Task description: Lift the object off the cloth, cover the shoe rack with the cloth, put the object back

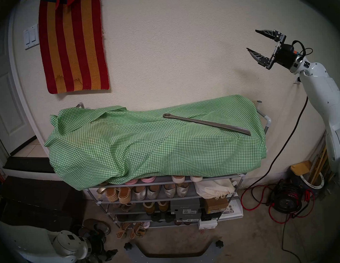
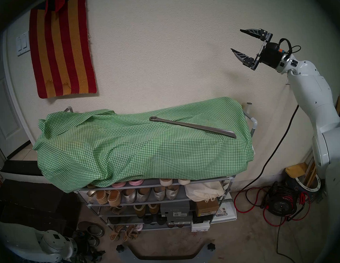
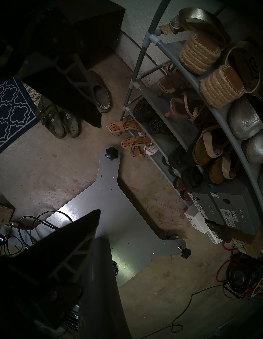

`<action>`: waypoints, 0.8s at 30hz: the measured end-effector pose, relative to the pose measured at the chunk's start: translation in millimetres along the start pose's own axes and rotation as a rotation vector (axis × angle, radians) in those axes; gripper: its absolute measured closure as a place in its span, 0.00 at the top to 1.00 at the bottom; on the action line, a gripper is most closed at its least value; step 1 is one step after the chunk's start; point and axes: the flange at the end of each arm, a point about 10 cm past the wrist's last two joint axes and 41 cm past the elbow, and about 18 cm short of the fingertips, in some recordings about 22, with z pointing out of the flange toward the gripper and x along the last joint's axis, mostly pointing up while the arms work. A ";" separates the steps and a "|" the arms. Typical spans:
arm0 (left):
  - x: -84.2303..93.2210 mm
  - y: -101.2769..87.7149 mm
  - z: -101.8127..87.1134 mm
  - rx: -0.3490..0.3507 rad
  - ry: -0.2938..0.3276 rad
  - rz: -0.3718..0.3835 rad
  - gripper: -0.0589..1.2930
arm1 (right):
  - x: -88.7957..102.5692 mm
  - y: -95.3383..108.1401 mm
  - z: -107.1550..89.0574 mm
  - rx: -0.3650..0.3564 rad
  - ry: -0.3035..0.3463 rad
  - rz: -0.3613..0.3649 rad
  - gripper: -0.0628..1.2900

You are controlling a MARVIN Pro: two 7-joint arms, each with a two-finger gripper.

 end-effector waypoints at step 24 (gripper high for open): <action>-0.2 -0.1 -0.1 0.000 -0.001 0.000 0.98 | -8.4 -18.4 -6.0 0.017 -0.011 0.030 0.95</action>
